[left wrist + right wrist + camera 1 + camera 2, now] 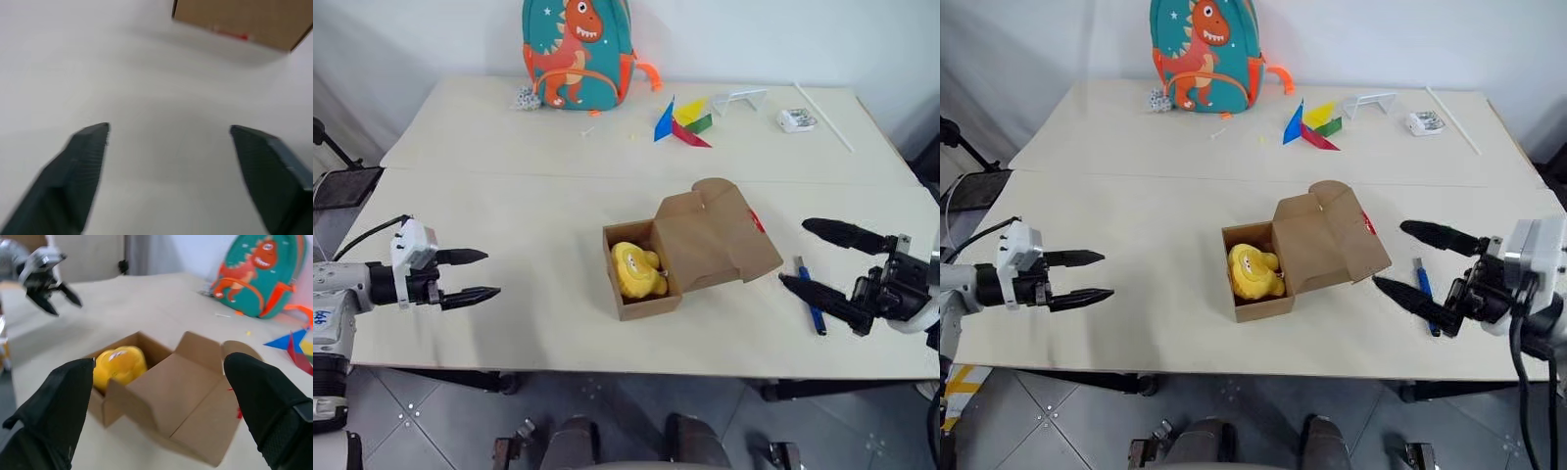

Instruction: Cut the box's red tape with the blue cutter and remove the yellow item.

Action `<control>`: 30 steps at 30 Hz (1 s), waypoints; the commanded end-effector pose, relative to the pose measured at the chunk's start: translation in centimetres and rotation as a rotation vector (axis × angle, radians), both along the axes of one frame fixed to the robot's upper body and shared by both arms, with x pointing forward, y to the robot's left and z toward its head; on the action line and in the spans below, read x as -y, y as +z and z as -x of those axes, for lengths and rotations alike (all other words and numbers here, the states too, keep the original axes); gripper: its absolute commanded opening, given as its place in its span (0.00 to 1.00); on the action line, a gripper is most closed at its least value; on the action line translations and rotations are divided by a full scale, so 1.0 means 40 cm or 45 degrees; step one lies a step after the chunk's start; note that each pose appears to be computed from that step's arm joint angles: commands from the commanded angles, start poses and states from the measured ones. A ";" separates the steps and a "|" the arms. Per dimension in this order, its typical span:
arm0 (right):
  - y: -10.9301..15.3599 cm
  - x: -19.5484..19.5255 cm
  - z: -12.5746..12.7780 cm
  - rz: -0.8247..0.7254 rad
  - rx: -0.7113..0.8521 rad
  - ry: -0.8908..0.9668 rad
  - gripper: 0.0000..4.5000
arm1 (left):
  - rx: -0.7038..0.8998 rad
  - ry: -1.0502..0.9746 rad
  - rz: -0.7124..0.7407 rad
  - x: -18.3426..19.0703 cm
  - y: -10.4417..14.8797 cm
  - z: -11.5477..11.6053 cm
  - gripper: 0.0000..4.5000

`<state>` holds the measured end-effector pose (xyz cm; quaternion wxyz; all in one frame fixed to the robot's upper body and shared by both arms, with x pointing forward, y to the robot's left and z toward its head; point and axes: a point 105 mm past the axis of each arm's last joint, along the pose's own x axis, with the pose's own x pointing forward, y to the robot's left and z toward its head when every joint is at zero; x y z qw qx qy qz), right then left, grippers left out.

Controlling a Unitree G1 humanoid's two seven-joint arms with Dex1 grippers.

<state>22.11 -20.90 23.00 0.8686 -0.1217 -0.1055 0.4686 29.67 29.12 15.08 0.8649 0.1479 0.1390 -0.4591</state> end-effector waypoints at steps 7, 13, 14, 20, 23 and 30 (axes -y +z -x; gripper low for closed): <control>0.028 -0.038 0.065 0.027 0.037 0.183 1.00 | -0.007 -0.313 -0.074 0.215 0.121 -0.037 0.99; 0.018 -0.070 0.062 0.054 0.027 0.243 1.00 | 0.032 -0.481 -0.282 0.450 0.206 -0.087 0.99; 0.016 -0.076 0.060 0.052 0.024 0.249 1.00 | 0.073 -0.525 -0.362 0.475 0.206 -0.091 0.99; 0.011 -0.086 0.054 0.036 -0.006 0.260 1.00 | 0.130 -0.751 -0.520 0.608 0.211 -0.092 0.99; 0.012 -0.088 0.055 0.017 -0.023 0.256 1.00 | 0.153 -0.804 -0.590 0.649 0.198 -0.100 0.99; 0.006 -0.098 0.076 0.012 -0.062 0.264 1.00 | 0.130 -0.849 -0.754 0.652 0.147 -0.111 0.99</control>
